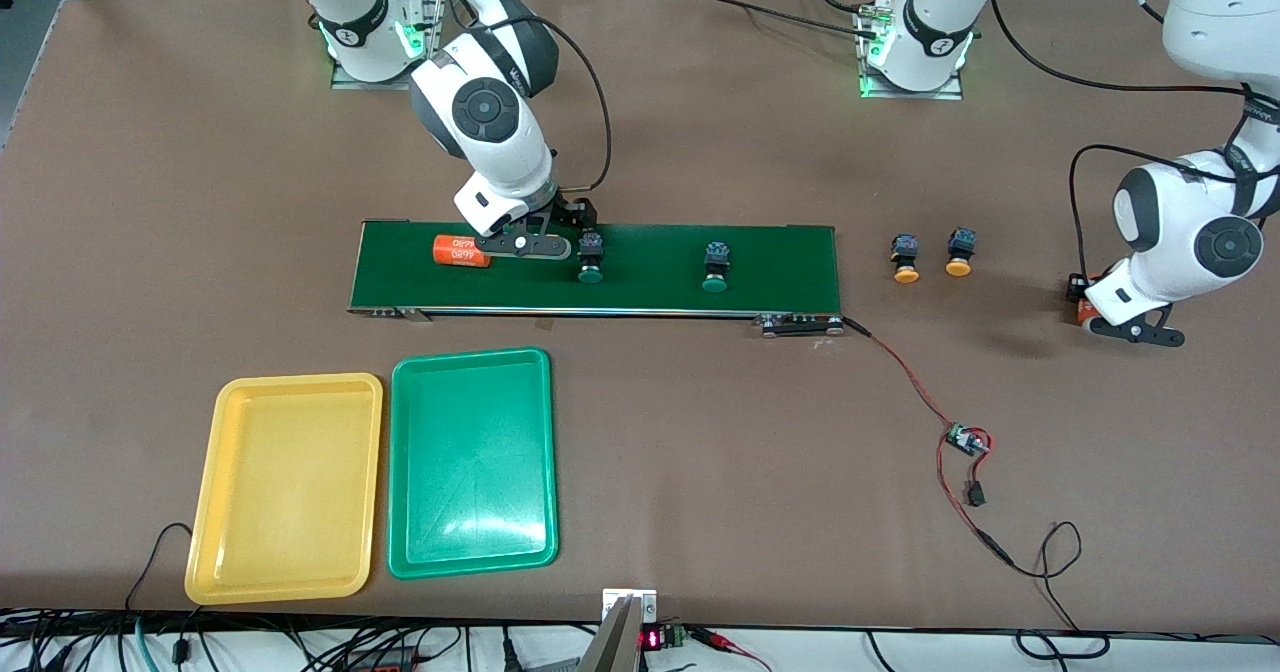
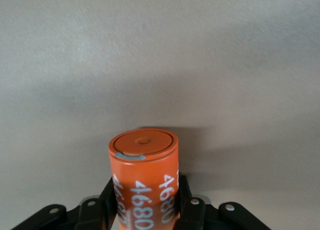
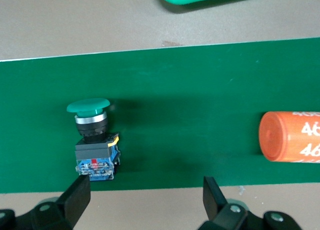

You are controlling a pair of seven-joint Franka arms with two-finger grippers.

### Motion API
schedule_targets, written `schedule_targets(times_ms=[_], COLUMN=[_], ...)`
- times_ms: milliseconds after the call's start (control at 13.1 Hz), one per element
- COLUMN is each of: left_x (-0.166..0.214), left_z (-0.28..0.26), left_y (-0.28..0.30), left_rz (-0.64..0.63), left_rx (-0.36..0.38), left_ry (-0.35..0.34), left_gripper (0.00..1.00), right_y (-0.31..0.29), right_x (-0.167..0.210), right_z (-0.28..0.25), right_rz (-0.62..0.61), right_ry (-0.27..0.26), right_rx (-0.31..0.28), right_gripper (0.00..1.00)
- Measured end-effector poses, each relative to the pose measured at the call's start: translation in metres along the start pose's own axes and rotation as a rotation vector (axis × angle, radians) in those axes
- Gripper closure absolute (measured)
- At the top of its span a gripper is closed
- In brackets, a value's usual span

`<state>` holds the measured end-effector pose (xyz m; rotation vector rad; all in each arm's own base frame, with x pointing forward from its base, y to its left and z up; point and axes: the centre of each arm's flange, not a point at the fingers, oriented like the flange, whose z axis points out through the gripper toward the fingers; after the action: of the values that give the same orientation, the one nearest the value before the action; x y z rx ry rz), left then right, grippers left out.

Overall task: Sort buttons by color to trays
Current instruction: 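Carry the battery to the belt while the right gripper grasps a green button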

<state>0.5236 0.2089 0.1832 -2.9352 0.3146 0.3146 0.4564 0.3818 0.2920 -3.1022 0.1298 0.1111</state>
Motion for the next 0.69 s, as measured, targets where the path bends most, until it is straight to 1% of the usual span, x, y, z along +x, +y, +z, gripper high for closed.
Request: schedule_targets(times_ms=[152, 304, 381, 533, 685], left_x=[0.01, 0.024, 0.03, 0.04, 0.049], left_z=[-0.034, -0.074, -0.092, -0.117, -0.129], left_y=[0.012, 0.042, 0.057, 0.084, 0.114], left_rz=[0.041, 0.15, 0.213, 0.363, 0.563], left_rx=[-0.024, -0.057, -0.067, -0.078, -0.086], left_ry=[-0.046, -0.104, -0.12, -0.121, -0.105], left_gripper=[0.51, 0.51, 0.51, 0.51, 0.51], right_y=[0.0, -0.001, -0.002, -0.004, -0.007], right_x=[0.001, 0.003, 0.003, 0.002, 0.0], right_z=[0.005, 0.007, 0.008, 0.01, 0.012], right_rz=[0.022, 0.027, 0.027, 0.023, 0.012], right_ry=[-0.008, -0.01, -0.011, -0.013, -0.012], right_rx=[-0.002, -0.001, -0.001, -0.001, -0.006], right_gripper=[0.0, 0.0, 0.0, 0.0, 0.0])
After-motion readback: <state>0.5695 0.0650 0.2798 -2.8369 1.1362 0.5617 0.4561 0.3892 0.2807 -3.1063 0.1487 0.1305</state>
